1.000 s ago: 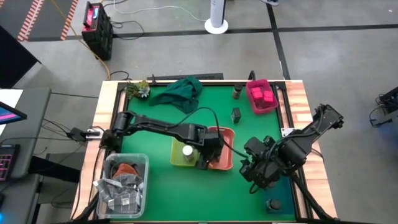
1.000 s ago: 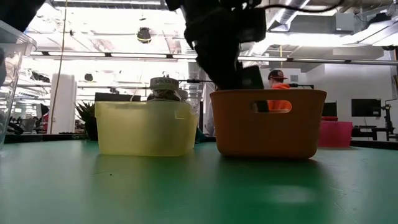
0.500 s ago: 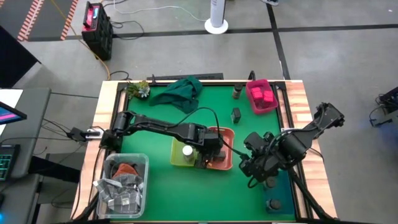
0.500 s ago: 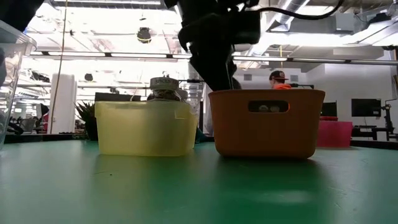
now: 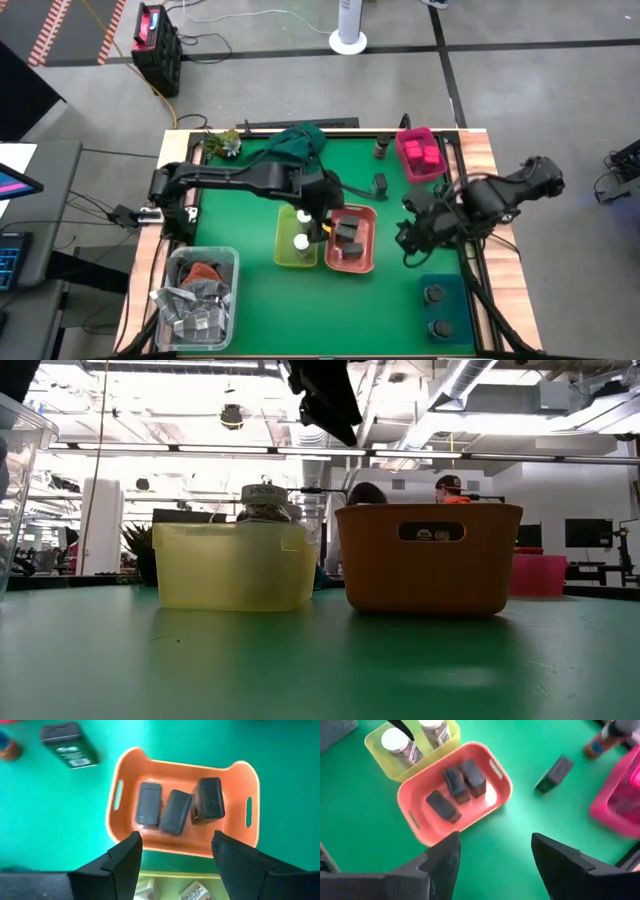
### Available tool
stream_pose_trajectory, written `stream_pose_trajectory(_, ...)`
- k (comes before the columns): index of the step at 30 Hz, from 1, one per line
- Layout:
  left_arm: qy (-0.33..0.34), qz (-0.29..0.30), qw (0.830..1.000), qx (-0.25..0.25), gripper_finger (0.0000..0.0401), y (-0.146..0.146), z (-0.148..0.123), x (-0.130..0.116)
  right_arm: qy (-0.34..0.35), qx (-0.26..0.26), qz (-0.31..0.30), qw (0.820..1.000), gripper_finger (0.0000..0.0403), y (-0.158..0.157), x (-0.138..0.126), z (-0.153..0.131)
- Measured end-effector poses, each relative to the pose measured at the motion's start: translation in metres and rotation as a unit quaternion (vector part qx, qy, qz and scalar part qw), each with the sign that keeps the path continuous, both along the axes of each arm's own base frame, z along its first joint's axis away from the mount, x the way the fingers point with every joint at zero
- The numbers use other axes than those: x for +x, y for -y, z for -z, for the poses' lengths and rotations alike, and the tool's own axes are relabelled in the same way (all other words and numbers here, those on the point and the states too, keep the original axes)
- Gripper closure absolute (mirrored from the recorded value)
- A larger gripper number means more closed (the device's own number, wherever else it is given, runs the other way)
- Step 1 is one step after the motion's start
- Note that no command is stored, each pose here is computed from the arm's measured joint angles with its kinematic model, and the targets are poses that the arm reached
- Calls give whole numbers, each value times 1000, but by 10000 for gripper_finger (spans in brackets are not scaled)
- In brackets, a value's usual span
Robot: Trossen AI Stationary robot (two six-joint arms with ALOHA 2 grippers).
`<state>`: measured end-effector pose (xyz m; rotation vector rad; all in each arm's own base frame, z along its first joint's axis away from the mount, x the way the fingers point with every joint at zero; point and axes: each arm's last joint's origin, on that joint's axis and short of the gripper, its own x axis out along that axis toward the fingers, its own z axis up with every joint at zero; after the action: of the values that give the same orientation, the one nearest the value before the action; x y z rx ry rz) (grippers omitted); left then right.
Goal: Sort spices by type
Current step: Put the black seasoning can into the orange bin
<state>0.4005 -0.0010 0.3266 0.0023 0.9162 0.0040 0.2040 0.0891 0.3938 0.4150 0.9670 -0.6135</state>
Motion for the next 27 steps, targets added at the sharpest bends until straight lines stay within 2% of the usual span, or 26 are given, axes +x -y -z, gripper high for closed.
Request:
stream_pose_trajectory(5, 4, -34, 999, -14, 175, -11, -11, -10, -4, -25, -27, 999, 133, 26, 13, -3)
stream_pose_trajectory(9, 21, -59, 998, 4, 176, -11, -22, -17, -30, -18, -18, 999, 133, 54, 21, 2)
stream_pose_trajectory(14, 61, -85, 994, 40, 187, -3, -44, -31, -28, 11, 11, 999, 133, 93, 24, 26)
stream_pose_trajectory(20, 63, -116, 991, 22, 199, -2, -63, -55, -13, 43, 54, 998, 133, 129, 25, 60)
stream_pose_trajectory(24, 57, -144, 988, 5, 204, -1, -71, -69, -11, 45, 88, 995, 133, 148, 26, 84)
stream_pose_trajectory(27, 60, -161, 985, 15, 205, 5, -74, -75, -14, 46, 113, 992, 133, 160, 24, 98)
